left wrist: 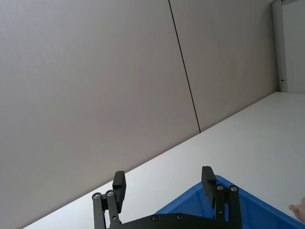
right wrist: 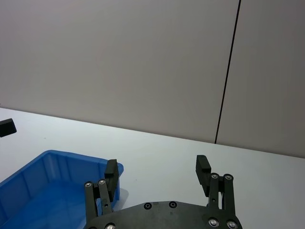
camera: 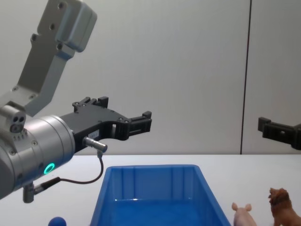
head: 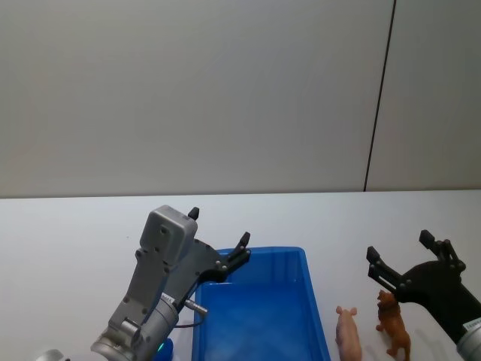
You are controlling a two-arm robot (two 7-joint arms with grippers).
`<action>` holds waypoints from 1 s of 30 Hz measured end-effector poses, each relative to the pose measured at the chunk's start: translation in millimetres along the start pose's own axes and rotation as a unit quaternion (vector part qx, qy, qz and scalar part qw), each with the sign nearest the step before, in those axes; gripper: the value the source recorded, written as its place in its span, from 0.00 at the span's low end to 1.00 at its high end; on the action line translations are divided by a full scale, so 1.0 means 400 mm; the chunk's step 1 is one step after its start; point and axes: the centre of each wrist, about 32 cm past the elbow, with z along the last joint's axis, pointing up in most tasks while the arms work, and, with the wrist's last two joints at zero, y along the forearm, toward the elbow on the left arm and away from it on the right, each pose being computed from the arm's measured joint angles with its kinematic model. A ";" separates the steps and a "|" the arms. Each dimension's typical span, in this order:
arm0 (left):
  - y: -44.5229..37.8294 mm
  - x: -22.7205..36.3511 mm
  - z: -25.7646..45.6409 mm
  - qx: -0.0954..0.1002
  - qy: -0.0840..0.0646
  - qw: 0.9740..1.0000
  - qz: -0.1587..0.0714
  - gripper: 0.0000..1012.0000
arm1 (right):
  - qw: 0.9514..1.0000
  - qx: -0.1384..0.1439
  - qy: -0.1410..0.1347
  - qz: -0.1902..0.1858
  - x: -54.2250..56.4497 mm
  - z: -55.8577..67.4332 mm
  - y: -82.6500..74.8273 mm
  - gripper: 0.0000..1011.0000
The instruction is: Pick up the two dolls from the table and place them into the box.
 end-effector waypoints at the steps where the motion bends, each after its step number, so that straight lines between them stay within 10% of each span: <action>1: 0.000 0.000 0.000 0.000 0.000 1.000 0.000 0.99 | 1.000 0.000 0.000 0.000 0.000 0.000 0.000 0.99; 30: 0.000 0.000 0.000 0.000 0.000 1.000 0.000 0.99 | 1.000 0.000 0.000 0.000 0.000 0.000 0.000 0.99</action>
